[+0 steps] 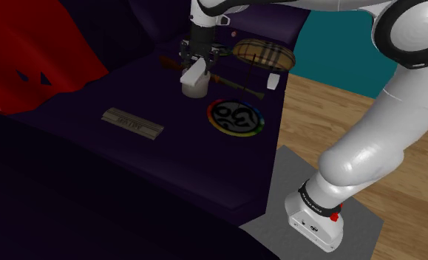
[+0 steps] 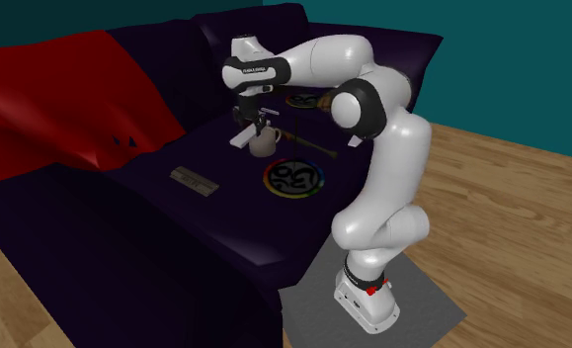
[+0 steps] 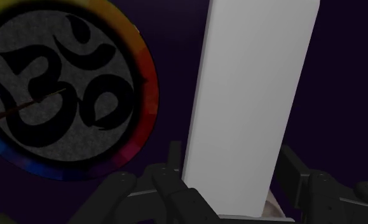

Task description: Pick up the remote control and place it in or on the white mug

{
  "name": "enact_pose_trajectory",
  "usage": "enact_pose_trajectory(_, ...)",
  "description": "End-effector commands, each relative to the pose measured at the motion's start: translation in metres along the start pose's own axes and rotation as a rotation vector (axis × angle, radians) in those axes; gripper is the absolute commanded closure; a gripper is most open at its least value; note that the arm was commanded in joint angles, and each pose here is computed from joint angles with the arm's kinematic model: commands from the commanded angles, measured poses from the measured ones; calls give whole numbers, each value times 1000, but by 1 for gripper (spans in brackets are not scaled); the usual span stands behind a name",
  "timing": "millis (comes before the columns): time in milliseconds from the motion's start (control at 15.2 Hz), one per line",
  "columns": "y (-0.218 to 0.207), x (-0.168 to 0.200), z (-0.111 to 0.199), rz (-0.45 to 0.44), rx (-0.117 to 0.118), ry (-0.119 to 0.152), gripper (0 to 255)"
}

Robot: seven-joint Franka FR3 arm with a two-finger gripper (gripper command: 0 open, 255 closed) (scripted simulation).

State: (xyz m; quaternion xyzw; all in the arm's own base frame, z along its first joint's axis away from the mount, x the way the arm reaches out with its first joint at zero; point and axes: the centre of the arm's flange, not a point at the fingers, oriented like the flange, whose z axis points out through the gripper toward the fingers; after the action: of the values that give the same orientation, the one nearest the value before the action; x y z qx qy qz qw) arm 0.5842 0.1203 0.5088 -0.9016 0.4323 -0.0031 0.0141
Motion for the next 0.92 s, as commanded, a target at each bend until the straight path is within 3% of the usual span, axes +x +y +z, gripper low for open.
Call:
enact_pose_trajectory(0,-3,26,1,0,0,1,255)
enact_pose_trajectory(726,-24,169,-1,0,0,1,255)
enact_pose_trajectory(858,-23,169,9,0,0,1,255)
